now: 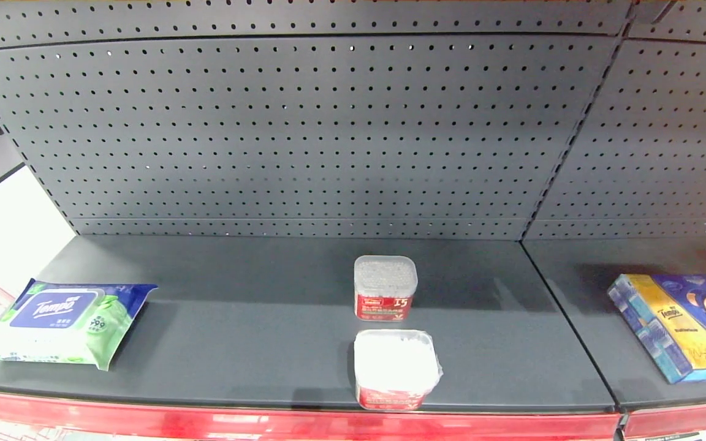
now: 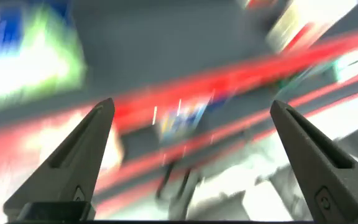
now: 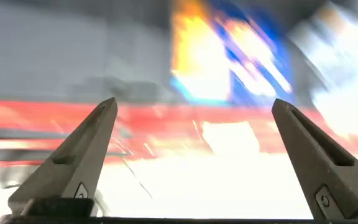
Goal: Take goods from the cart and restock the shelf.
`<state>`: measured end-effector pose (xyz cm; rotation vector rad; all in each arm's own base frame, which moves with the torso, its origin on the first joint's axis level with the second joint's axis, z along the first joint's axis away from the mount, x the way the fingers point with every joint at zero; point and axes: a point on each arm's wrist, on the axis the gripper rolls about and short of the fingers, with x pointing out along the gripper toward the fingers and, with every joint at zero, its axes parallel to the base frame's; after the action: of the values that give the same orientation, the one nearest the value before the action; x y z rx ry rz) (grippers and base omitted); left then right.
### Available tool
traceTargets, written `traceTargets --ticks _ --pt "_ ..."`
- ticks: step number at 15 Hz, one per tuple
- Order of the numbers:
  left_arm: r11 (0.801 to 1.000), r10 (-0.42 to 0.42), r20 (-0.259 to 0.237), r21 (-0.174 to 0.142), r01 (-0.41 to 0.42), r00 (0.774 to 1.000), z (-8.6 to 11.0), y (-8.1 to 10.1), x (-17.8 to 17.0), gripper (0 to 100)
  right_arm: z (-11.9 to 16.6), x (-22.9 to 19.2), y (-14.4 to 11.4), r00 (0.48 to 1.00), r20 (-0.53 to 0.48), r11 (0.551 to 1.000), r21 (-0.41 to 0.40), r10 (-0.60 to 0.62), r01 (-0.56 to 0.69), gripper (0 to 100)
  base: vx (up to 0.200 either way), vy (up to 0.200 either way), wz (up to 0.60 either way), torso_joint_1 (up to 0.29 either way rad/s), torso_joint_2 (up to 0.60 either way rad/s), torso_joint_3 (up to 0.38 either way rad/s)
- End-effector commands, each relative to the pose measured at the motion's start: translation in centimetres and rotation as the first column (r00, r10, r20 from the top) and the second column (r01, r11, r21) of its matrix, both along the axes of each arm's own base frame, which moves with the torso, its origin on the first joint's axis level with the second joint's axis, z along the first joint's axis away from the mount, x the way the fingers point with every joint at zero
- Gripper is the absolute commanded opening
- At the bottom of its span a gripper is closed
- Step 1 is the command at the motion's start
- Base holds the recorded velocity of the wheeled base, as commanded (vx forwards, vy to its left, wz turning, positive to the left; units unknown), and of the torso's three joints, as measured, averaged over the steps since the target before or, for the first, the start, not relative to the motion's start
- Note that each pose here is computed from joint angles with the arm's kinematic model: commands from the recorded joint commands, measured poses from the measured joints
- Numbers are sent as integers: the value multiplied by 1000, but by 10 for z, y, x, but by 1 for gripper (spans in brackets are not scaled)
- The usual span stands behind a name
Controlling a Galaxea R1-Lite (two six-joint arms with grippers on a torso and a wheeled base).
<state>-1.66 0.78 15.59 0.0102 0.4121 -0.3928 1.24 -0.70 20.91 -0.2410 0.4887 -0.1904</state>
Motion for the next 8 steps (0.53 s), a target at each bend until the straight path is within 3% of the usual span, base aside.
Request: traceTargets --ticks 1,2,3,4,5,6,7,8 --pt "990 143 27 7 -144 989 -29 19 -42 100 -19 -61 -3 968 67 970 -4 -242 242 100 0 0 0 0 0 0" --pt "975 222 6 18 -223 975 -35 16 -47 100 -35 -65 0 954 36 954 -15 -298 299 100 0 0 0 0 0 0" --pt "934 356 -27 20 -356 934 -41 6 -49 100 -54 -64 6 911 -14 911 -27 -411 411 100 0 0 0 0 0 0" --pt "906 423 -45 22 -422 905 -53 0 -47 100 -71 -60 10 884 -67 887 -28 -462 461 100 0 0 0 0 0 0" --pt "917 400 5 -16 -400 917 -64 -2 -51 100 -85 -61 14 918 -62 919 16 -392 394 100 0 0 0 0 0 0" --pt "959 280 -5 -31 -280 960 -64 -3 -51 100 -105 -63 18 980 32 978 80 -196 193 100 0 0 0 0 0 0" --pt "976 214 12 -46 -214 977 -59 -5 -53 100 -117 -57 20 995 98 996 85 -32 24 100 0 0 0 0 0 0" --pt "980 191 46 -62 -188 980 -57 -5 -51 100 -119 -52 21 987 157 995 80 47 -60 100 0 0 0 0 0 0"
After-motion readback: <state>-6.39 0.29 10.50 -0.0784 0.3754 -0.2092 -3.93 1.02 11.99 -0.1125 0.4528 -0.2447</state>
